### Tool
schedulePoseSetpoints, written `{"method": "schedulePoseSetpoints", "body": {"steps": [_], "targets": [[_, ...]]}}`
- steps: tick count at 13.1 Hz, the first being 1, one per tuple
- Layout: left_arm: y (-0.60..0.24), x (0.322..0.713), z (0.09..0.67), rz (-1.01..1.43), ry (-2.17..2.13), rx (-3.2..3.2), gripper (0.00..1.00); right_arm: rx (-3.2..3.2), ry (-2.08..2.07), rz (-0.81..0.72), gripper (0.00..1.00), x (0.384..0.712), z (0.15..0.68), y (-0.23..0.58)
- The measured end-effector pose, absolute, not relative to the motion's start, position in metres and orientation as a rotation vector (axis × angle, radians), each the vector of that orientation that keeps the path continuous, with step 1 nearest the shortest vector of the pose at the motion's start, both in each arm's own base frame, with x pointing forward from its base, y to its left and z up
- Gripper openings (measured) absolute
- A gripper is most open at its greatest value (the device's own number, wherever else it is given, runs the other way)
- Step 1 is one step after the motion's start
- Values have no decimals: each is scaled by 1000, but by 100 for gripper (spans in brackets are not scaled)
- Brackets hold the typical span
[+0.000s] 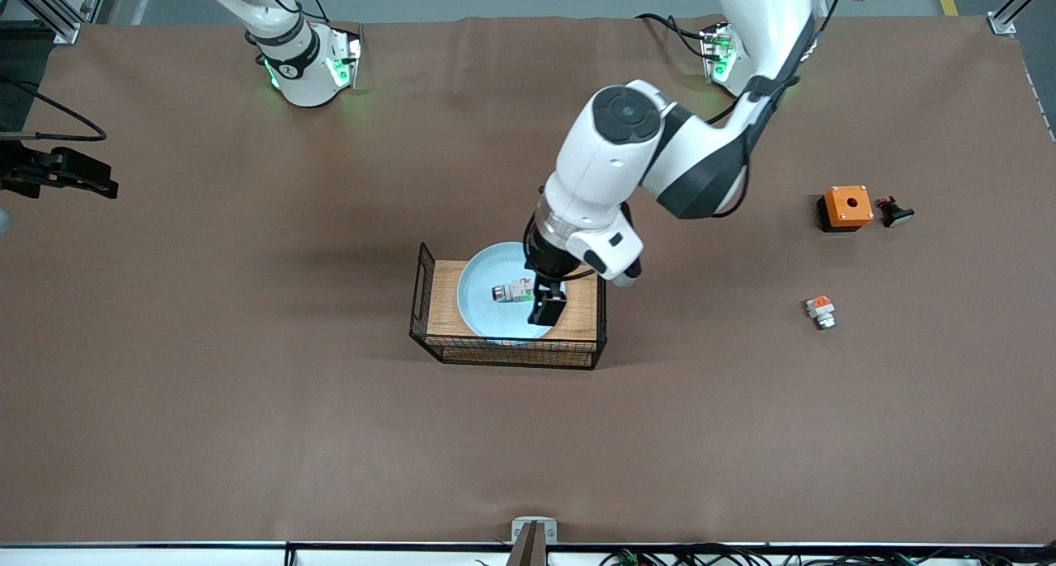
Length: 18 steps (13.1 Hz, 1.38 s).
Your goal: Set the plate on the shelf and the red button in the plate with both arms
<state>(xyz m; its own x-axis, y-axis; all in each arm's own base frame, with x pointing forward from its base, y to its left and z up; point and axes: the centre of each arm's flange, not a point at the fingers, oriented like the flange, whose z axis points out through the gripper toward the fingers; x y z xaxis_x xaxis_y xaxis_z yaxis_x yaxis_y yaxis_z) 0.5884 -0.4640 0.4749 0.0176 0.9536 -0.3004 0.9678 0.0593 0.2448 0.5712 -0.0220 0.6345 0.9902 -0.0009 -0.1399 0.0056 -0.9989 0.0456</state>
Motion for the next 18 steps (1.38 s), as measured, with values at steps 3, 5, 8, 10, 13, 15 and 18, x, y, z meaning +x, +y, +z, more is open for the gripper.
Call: {"method": "schedulePoseSetpoints", "body": {"steps": [3, 5, 8, 10, 13, 15, 18], "targets": [[-420, 597, 515, -7, 1943, 1995, 100, 3102, 7, -178, 100, 573, 637, -21], [-394, 597, 534, 12, 1922, 2076, 100, 3102, 5, -181, 100, 568, 644, -21], [-355, 594, 549, 13, 1877, 2261, 100, 3101, 1, -192, 100, 559, 653, -21], [-330, 593, 555, 4, 1825, 2379, 100, 3101, -6, -186, 100, 553, 659, -23], [-288, 590, 564, -21, 1613, 2618, 100, 3100, 1, -168, 100, 543, 670, -20], [-257, 583, 573, -57, 1371, 2805, 100, 3098, 4, -153, 100, 534, 668, -19], [-200, 576, 595, -73, 1045, 2961, 100, 3098, -1, -134, 100, 520, 670, -20]]}}
